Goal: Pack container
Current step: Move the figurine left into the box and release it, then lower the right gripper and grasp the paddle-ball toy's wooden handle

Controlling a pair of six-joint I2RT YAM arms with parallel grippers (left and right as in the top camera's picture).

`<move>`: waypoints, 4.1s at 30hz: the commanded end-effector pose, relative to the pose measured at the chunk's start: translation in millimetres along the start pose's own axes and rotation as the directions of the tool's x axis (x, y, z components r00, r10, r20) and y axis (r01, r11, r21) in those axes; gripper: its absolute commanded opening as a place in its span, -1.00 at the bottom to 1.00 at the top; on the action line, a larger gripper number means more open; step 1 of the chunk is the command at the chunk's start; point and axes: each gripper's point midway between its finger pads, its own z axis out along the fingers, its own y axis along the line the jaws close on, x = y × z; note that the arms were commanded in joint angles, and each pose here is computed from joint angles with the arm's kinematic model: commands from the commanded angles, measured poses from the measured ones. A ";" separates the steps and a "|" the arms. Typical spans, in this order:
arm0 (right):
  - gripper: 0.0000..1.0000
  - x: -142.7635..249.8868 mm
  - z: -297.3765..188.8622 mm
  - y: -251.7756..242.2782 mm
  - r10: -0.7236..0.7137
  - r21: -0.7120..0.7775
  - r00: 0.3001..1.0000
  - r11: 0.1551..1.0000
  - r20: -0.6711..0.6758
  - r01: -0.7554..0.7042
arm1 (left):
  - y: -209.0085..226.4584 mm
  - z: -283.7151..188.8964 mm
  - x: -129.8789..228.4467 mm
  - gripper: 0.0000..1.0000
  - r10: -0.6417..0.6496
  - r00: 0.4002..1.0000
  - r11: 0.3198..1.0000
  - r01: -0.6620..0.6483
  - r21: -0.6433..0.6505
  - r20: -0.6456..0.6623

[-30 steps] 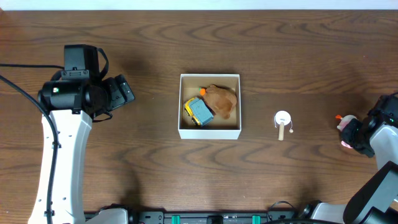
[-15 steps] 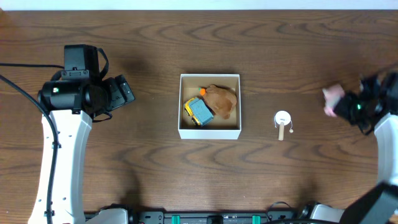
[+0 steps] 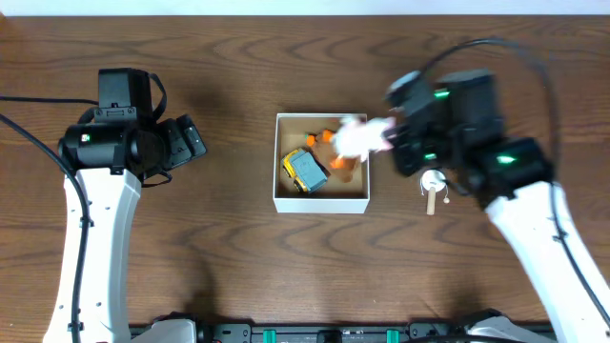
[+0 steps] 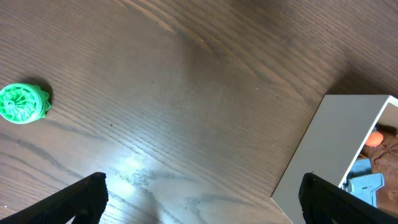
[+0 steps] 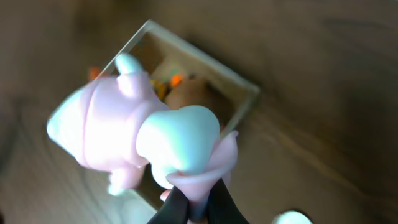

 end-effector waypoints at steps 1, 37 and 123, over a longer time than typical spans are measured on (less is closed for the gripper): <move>-0.97 11.7 29.0 14.4 -0.093 0.009 0.992 0.996 -0.087 0.094 | 2.2 1.8 1.4 0.96 0.003 1.000 1.000 -0.003 -0.006 -0.007; 0.99 18.5 -78.6 -98.2 0.550 0.450 0.819 0.697 0.163 -0.558 | 4.5 1.7 5.0 0.96 0.003 1.000 1.000 -0.003 -0.016 -0.021; -0.53 238.3 90.1 -103.9 0.821 0.629 0.516 0.539 -0.244 -0.560 | 5.7 1.6 8.2 0.96 0.004 0.999 1.000 -0.004 -0.021 -0.034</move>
